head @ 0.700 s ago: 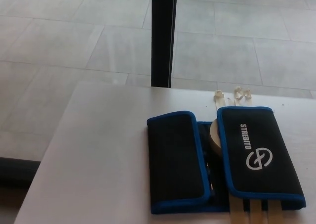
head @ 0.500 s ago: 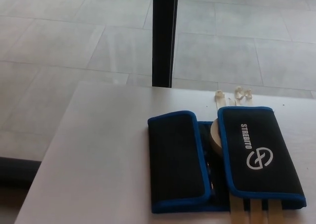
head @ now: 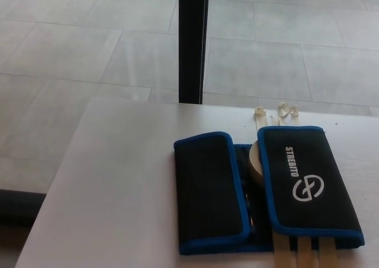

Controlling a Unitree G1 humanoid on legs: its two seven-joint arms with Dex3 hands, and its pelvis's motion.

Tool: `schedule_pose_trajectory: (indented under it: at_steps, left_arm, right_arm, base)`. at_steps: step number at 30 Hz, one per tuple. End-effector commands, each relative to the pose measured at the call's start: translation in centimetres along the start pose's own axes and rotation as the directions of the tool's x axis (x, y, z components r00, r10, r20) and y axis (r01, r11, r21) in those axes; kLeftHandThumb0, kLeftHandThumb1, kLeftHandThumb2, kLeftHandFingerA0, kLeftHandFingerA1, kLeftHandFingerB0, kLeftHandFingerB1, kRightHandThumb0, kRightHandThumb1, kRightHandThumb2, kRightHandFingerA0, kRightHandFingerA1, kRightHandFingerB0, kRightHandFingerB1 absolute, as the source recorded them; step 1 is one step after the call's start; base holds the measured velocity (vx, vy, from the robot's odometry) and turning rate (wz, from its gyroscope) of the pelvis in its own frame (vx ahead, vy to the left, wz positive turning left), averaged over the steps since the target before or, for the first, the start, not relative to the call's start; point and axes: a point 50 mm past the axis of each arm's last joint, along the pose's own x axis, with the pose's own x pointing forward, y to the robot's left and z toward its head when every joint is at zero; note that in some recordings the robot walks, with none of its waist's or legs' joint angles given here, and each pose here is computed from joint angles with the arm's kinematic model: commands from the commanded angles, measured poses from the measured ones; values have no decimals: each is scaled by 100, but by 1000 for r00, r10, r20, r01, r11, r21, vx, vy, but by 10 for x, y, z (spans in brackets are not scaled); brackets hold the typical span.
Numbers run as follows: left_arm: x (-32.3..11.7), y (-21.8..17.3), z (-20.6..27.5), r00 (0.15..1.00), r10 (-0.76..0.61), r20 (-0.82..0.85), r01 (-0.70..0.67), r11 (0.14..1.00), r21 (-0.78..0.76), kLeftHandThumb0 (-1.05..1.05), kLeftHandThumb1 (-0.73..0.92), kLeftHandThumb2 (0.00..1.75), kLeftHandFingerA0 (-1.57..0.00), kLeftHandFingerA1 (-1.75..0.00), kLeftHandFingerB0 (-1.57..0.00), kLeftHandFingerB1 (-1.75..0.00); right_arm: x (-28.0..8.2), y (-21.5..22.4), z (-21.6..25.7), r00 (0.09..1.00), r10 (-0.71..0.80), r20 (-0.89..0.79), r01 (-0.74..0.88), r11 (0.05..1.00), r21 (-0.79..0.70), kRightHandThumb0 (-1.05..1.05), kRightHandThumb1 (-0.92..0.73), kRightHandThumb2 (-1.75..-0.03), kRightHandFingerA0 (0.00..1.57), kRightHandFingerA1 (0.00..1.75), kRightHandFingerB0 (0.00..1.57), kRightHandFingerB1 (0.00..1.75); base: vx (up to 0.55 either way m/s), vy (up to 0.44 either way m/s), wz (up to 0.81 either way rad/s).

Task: The robot uses its right hand to open a black folded toolkit cover kept in the middle of the desk

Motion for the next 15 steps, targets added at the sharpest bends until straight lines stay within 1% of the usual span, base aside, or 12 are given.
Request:
schedule_pose_trajectory:
  at_steps: [1, 2, 3, 4, 6, 7, 8, 10, 11, 12, 13, 15]
  left_arm:
    - [1, 16, -1, 995, 77, -56, -80, 995, -60, -24, -71, 65, -157, -151, -129, -139]
    - [1, 17, -1, 996, 70, -53, -73, 995, -63, -24, -73, 64, -157, -151, -129, -139]
    - [0, 17, -1, 996, 69, -52, -73, 995, -74, -24, -73, 64, -157, -151, -133, -141]
    - [1, 17, -1, 996, 67, -53, -71, 994, -82, -23, -73, 63, -154, -149, -124, -137]
    - [1, 17, -1, 996, 64, -54, -68, 995, -76, -23, -73, 63, -154, -149, -122, -136]
    - [1, 17, -1, 996, 68, -56, -72, 995, -69, -23, -73, 63, -157, -150, -125, -137]
    - [1, 17, -1, 996, 69, -58, -73, 995, -68, -23, -73, 63, -155, -149, -116, -133]
    - [1, 17, 0, 996, 69, -58, -72, 995, -67, -23, -73, 63, -155, -149, -116, -133]
    - [1, 17, 0, 996, 67, -58, -69, 997, -43, -24, -72, 64, -157, -150, -122, -135]
    - [1, 16, 0, 997, 63, -54, -65, 997, -50, -24, -73, 64, -154, -149, -120, -135]
    - [1, 16, -1, 997, 63, -54, -66, 996, -53, -23, -73, 64, -152, -148, -125, -137]
    - [1, 17, -1, 997, 60, -51, -63, 996, -60, -23, -73, 63, -152, -148, -127, -138]
  right_arm:
    - [-30, 50, 64, 975, 155, 160, -181, 970, 161, -67, -68, -60, 33, 82, 21, 60]
    - [-43, 63, 68, 950, 235, 205, -261, 959, 112, -67, -67, -60, 36, 83, 27, 55]
    - [-57, 83, 68, 901, 351, 255, -360, 933, -11, -70, -51, -94, 45, 73, 29, 55]
    - [-65, 91, 69, 874, 401, 275, -410, 912, -29, -70, -63, -59, 45, 71, 39, 47]
    - [-75, 100, 69, 836, 458, 302, -457, 886, -78, -72, -63, -59, 46, 73, 40, 49]
    - [-93, 114, 69, 774, 540, 331, -519, 840, -159, -73, -59, -58, 60, 77, 48, 52]
    - [-109, 124, 68, 715, 608, 345, -561, 793, -236, -71, -47, -91, 55, 75, 39, 58]
    - [-114, 126, 68, 699, 626, 346, -570, 779, -259, -71, -47, -91, 55, 75, 39, 58]
    - [-133, 136, 65, 620, 703, 349, -635, 711, -303, -62, -52, -87, 46, 66, 35, 49]
    - [-145, 141, 63, 563, 750, 347, -657, 661, -362, -49, -62, -59, 44, 53, 36, 34]
    - [-151, 143, 60, 528, 776, 345, -672, 630, -389, -40, -65, -59, 41, 46, 31, 34]
    - [-167, 146, 51, 410, 847, 339, -710, 530, -464, -39, -64, -58, 39, 47, 30, 35]
  base:
    - [0, 0, 0]
    - [0, 0, 8]
    - [0, 0, 6]
    - [0, 0, 0]
    - [0, 0, 0]
    - [0, 0, 0]
    - [0, 0, 0]
    - [0, 0, 0]
    - [0, 0, 0]
    - [0, 0, 0]
    - [0, 0, 0]
    - [0, 0, 0]
